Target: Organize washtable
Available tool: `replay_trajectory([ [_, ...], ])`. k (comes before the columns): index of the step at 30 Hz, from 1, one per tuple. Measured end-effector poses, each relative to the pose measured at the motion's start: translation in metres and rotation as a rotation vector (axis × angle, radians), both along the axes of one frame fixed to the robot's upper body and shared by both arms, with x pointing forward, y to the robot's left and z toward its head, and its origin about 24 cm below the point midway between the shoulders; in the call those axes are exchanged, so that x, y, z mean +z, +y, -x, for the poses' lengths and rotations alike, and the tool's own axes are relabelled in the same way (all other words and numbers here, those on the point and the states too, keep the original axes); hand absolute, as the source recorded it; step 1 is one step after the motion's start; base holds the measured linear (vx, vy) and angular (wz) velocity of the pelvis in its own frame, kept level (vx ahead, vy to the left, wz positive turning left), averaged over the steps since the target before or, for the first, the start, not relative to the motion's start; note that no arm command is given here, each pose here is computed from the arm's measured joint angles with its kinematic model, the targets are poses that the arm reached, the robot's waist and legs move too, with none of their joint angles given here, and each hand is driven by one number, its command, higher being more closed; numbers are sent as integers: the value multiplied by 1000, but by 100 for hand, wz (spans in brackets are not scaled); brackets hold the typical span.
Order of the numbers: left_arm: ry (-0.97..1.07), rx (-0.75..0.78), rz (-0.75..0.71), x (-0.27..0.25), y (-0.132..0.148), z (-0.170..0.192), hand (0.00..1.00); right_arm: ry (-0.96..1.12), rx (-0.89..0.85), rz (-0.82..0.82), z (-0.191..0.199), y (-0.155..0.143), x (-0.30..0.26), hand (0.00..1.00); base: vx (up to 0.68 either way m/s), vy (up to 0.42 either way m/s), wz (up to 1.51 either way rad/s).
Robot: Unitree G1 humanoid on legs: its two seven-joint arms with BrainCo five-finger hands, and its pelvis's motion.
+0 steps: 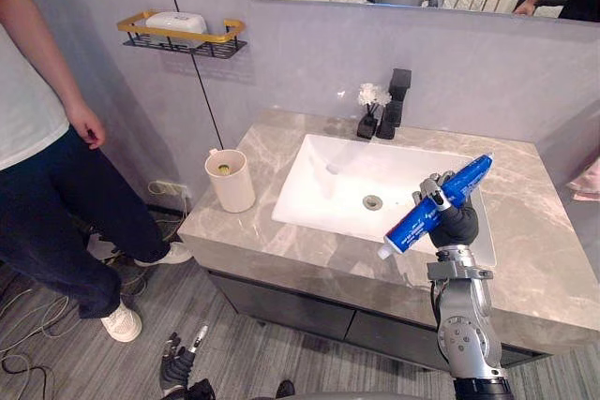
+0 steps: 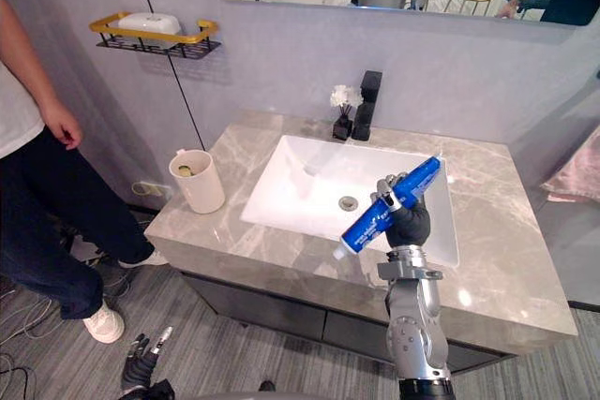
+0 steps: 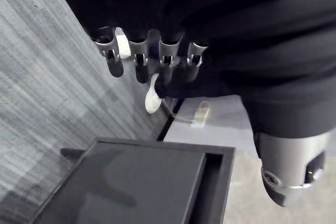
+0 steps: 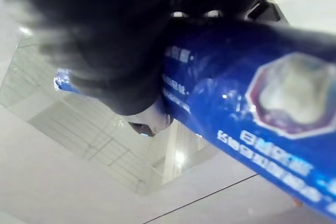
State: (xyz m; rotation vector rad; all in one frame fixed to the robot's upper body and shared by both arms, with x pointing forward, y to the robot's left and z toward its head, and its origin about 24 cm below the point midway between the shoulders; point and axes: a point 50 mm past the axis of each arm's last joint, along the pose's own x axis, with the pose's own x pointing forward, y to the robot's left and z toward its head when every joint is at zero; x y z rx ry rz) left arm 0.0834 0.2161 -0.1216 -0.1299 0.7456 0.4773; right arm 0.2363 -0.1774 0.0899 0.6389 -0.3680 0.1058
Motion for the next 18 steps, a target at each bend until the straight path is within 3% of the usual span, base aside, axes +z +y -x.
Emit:
replay_trajectory([
  [9,47,-131,43,-8,-18,0,0,-81,-4,160,-17,5,26,100,-25,-15,0],
  [18,41,-229,52,-9,-26,-9,0,-280,19,288,-44,37,82,100,-14,-12,2],
])
